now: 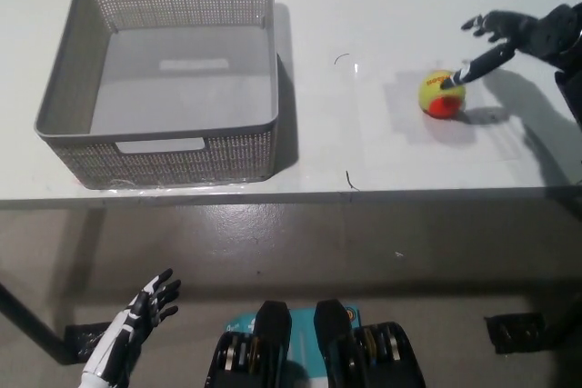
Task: Use the right hand to pick up a tennis ball and put it into a container on the left side
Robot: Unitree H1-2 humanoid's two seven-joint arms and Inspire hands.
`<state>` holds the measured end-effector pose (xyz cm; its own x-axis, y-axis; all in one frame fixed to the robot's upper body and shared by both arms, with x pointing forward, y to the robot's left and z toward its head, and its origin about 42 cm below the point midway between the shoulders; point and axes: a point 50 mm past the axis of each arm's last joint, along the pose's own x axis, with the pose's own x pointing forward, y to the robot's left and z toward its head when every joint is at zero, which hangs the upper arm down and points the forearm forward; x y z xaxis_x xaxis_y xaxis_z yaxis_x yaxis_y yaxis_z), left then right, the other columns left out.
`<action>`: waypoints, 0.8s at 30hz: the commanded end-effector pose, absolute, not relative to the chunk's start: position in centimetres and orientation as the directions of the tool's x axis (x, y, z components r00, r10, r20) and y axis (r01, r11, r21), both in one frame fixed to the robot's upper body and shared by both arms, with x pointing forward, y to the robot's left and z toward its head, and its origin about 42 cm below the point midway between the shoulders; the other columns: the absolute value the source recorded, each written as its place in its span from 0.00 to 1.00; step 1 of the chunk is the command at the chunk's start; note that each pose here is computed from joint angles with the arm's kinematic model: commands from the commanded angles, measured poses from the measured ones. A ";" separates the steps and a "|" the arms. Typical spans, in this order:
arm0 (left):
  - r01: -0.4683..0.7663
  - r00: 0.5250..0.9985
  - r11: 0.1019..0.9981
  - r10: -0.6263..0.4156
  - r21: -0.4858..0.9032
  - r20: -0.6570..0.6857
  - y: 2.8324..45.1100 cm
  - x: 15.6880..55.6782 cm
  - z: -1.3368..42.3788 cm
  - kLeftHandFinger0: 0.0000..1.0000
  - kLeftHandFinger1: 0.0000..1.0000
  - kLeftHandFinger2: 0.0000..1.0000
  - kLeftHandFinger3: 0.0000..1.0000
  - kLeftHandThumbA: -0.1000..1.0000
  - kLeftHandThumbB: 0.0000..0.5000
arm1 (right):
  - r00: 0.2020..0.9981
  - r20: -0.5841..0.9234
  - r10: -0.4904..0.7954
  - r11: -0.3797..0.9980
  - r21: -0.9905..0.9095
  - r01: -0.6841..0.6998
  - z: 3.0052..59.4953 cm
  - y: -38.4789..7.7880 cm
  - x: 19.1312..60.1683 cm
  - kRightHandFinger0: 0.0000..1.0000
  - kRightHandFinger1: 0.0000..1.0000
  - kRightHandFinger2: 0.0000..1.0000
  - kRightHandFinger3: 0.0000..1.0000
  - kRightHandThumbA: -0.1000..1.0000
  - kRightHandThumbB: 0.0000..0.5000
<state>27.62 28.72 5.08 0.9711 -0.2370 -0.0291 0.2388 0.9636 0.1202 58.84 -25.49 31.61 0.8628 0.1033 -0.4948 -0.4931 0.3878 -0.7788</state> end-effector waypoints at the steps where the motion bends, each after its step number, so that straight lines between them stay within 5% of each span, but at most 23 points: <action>1: 0.239 0.970 0.962 -0.244 0.132 0.022 29.4 27.7 6.0 1.00 1.00 1.00 1.00 1.00 0.75 | 0.910 -0.382 0.161 0.358 -0.837 -0.414 36.7 -24.0 60.0 1.00 1.00 1.00 1.00 1.00 0.88; 15: 0.244 0.968 0.960 -0.250 0.137 0.031 29.4 27.8 6.1 1.00 1.00 1.00 1.00 1.00 0.68 | 0.903 -0.404 0.145 0.391 -0.815 -0.427 34.5 -24.0 60.0 1.00 1.00 1.00 1.00 1.00 0.92; 20: 0.245 0.968 0.960 -0.251 0.137 0.029 29.4 27.8 6.1 1.00 1.00 1.00 1.00 1.00 0.67 | 0.899 -0.408 0.160 0.350 -0.828 -0.438 34.5 -23.6 60.0 1.00 1.00 1.00 1.00 1.00 0.83; 24: 0.248 0.967 0.959 -0.254 0.134 0.028 29.3 27.6 5.9 1.00 1.00 1.00 1.00 1.00 0.67 | 0.897 -0.417 0.144 0.359 -0.823 -0.440 34.0 -23.4 59.9 1.00 1.00 1.00 1.00 1.00 0.84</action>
